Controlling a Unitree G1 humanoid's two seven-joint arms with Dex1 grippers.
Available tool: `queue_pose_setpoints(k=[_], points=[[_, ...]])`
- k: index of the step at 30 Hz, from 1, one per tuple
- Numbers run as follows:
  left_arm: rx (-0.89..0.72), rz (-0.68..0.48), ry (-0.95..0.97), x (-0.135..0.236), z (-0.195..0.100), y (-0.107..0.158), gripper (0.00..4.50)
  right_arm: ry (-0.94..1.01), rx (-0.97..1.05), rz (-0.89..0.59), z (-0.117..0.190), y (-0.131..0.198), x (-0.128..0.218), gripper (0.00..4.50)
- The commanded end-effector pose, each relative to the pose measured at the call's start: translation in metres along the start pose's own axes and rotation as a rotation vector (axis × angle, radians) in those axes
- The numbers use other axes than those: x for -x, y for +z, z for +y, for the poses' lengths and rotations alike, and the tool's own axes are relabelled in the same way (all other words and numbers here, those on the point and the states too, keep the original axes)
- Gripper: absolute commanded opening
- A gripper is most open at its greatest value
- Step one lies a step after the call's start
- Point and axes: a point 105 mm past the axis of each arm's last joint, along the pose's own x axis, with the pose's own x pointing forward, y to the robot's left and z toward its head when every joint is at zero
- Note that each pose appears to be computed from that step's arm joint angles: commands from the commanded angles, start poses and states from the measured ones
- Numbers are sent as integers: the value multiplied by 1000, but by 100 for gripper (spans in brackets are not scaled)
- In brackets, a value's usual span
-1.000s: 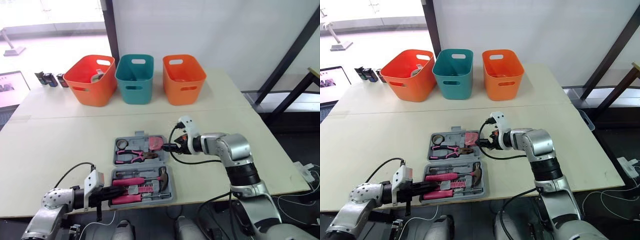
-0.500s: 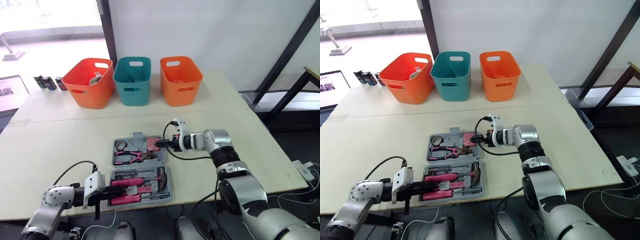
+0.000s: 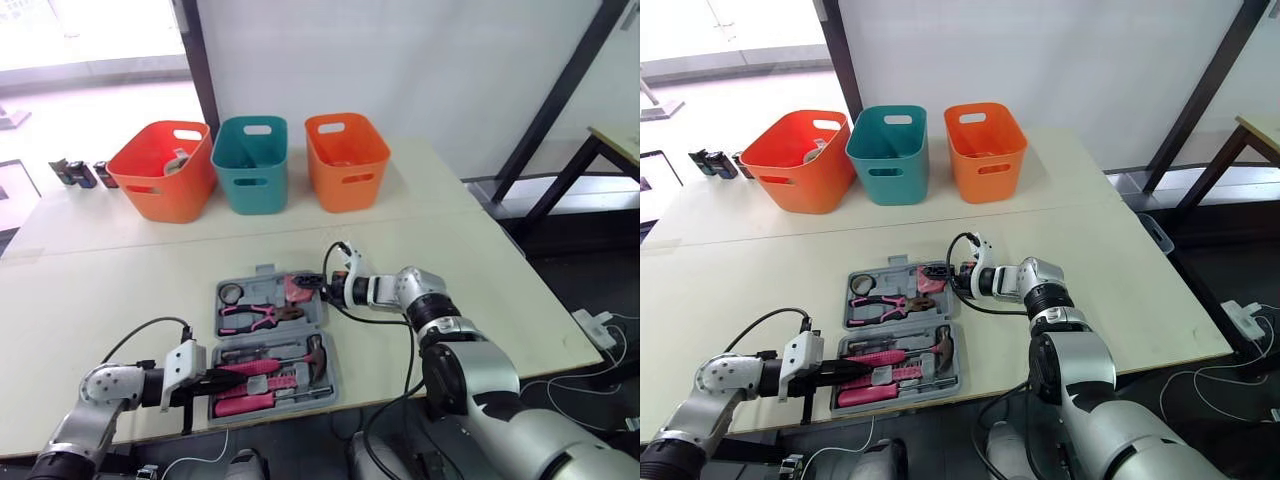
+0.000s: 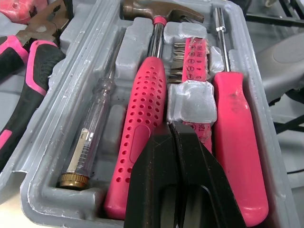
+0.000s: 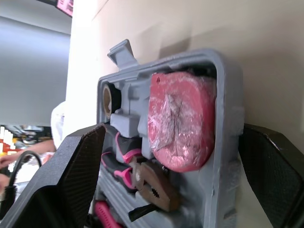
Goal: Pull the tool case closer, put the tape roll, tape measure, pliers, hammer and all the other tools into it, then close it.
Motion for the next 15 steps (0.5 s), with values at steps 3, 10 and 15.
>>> queue_pose_setpoints(k=[3, 10, 15], points=[[77, 116, -31, 1, -12, -30, 0, 201, 51, -14, 41, 7, -11, 444], [79, 118, -28, 2, -13, -31, 0, 263, 183, -27, 51, 16, 0, 444], [62, 95, -5, 3, -4, -22, 0, 262, 297, 17, 52, 15, 7, 444]])
